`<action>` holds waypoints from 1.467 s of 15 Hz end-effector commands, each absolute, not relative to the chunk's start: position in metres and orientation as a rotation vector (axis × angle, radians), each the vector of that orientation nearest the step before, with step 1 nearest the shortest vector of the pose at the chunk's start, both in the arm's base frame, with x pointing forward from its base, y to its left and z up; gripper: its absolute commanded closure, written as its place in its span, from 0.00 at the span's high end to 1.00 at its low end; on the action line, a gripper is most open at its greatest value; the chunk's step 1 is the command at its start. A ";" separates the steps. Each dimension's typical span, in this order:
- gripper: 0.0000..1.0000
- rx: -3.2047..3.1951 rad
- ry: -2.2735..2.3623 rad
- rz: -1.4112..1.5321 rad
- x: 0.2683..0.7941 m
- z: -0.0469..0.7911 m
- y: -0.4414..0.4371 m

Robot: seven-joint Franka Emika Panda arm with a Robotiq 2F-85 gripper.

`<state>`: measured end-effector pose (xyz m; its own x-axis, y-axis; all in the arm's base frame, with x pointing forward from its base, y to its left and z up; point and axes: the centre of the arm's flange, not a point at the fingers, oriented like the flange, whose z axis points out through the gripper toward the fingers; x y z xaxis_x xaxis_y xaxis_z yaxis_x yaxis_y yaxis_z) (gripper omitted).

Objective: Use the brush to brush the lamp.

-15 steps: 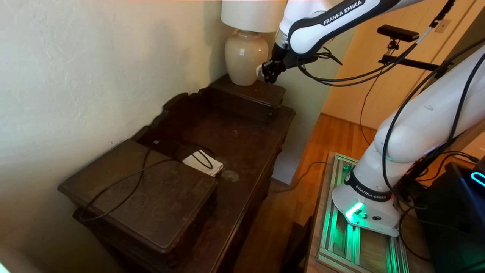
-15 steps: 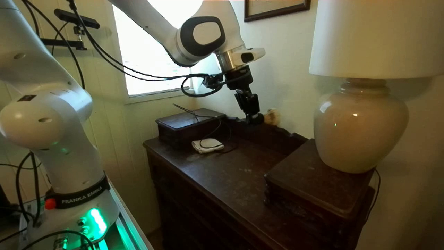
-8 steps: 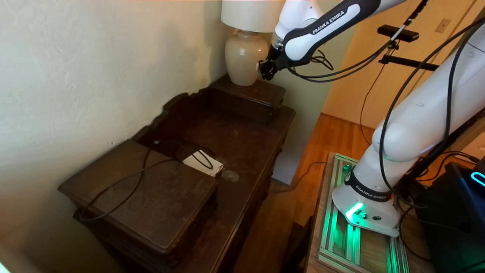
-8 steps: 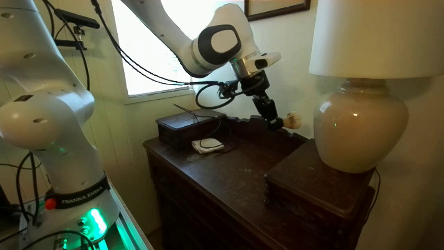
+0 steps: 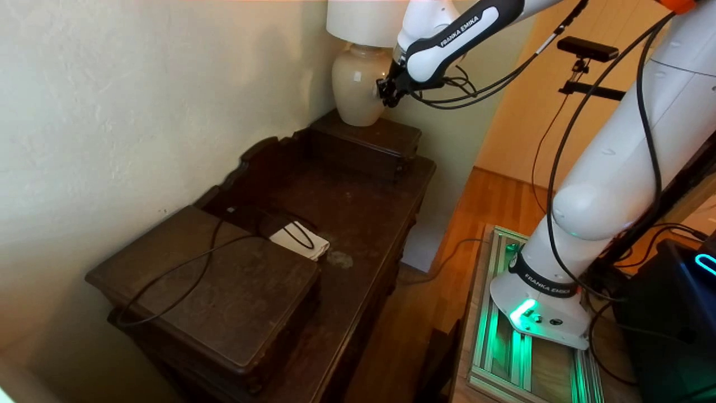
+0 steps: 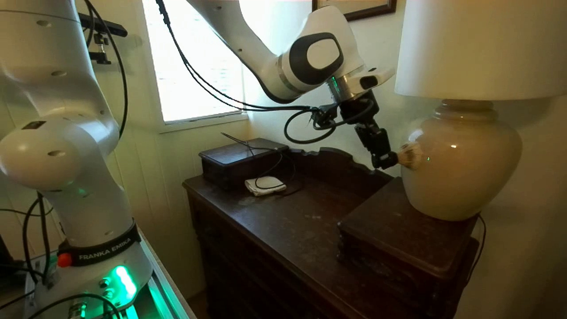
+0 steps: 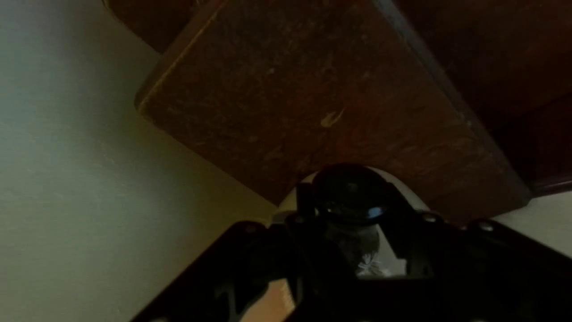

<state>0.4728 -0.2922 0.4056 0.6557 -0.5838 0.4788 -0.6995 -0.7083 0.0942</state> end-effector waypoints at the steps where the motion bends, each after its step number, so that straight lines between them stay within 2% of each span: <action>1: 0.15 2.592 -1.036 0.626 0.494 0.408 -0.300; 6: 0.15 2.621 -1.004 0.441 0.494 0.374 -0.292; 11: 0.15 2.601 -1.073 0.400 0.497 0.356 -0.315; 22: 0.15 2.639 -1.235 0.681 0.472 0.417 -0.326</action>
<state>0.4819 -0.3321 0.3895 0.5800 -0.7053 0.4076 -0.7820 -0.6222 0.0361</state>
